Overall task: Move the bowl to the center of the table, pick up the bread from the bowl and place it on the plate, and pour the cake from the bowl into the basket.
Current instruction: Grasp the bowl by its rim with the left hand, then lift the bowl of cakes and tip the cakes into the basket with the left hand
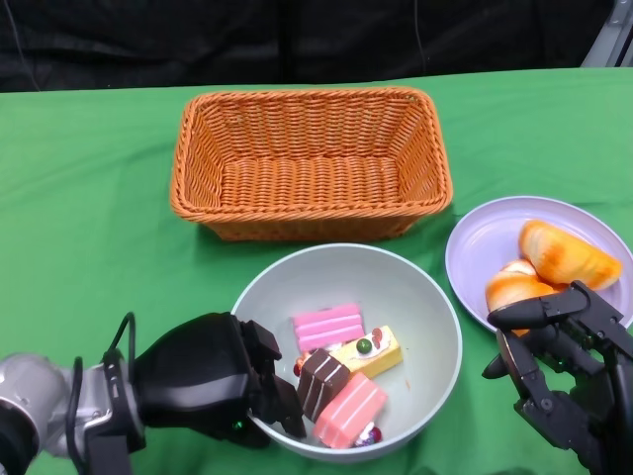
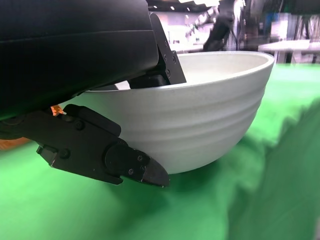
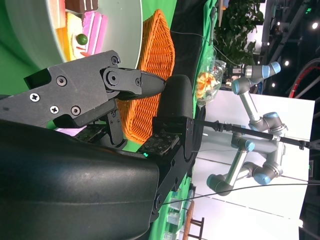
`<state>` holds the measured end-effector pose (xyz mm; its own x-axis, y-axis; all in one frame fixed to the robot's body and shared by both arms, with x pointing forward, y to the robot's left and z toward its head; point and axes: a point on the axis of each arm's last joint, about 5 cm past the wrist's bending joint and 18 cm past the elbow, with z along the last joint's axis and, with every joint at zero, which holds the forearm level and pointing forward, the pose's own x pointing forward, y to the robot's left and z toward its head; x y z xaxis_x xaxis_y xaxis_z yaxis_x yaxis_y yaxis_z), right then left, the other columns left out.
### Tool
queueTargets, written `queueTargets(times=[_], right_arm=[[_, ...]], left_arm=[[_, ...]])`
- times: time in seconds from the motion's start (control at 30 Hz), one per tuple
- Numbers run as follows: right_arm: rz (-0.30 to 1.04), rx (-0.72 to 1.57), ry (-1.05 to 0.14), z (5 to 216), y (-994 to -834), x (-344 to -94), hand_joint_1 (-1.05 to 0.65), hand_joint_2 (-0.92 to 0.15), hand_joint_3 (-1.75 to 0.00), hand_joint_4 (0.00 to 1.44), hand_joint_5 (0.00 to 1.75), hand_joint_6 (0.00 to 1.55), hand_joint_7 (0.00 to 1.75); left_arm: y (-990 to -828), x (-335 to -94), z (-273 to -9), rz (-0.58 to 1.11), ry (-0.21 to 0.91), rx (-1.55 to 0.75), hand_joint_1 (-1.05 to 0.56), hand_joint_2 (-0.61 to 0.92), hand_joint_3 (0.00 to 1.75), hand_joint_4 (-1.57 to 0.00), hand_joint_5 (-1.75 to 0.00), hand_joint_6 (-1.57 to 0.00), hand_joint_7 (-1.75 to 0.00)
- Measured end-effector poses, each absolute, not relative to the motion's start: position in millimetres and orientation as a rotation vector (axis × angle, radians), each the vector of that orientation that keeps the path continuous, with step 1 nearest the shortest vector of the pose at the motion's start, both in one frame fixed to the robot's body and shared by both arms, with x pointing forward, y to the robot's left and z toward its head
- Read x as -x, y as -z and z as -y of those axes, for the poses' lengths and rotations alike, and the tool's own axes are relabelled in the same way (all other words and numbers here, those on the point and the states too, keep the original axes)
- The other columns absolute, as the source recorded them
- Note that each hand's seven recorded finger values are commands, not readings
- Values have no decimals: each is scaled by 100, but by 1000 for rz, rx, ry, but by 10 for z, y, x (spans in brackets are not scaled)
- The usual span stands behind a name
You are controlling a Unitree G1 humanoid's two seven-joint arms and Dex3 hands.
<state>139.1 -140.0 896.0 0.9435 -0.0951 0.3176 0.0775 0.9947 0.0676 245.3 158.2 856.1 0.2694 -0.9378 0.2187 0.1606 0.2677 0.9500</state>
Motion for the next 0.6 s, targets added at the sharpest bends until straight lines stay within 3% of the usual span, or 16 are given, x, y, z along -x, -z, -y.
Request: queueTargets(times=[0.1,0.2,0.23,0.4,0.6], right_arm=[[326,-56,88,1397,-8959,-1393,-15,-85,-44,70,145,70,113],[322,-58,83,1396,-8952,-1394,-13,-87,-44,69,145,69,113],[321,-60,81,1397,-8949,-1393,-12,-87,-44,69,145,68,113],[309,-60,75,1396,-8926,-1394,-11,-88,-43,69,145,69,113],[309,-60,72,1391,-8925,-1396,-13,-88,-42,69,145,68,113]], left_arm=[[-8616,-2430,-1579,989,903,-838,-17,92,25,-78,-174,-71,-153],[-8709,-2442,-1627,965,870,-738,-15,64,99,-79,-172,-76,-139],[-8746,-2450,-1653,957,861,-711,-15,60,108,-79,-172,-76,-137],[-8873,-2473,-1715,922,857,-600,-17,53,118,-82,-169,-81,-125],[-8967,-2481,-1742,880,832,-534,-10,41,132,-81,-168,-84,-126]])
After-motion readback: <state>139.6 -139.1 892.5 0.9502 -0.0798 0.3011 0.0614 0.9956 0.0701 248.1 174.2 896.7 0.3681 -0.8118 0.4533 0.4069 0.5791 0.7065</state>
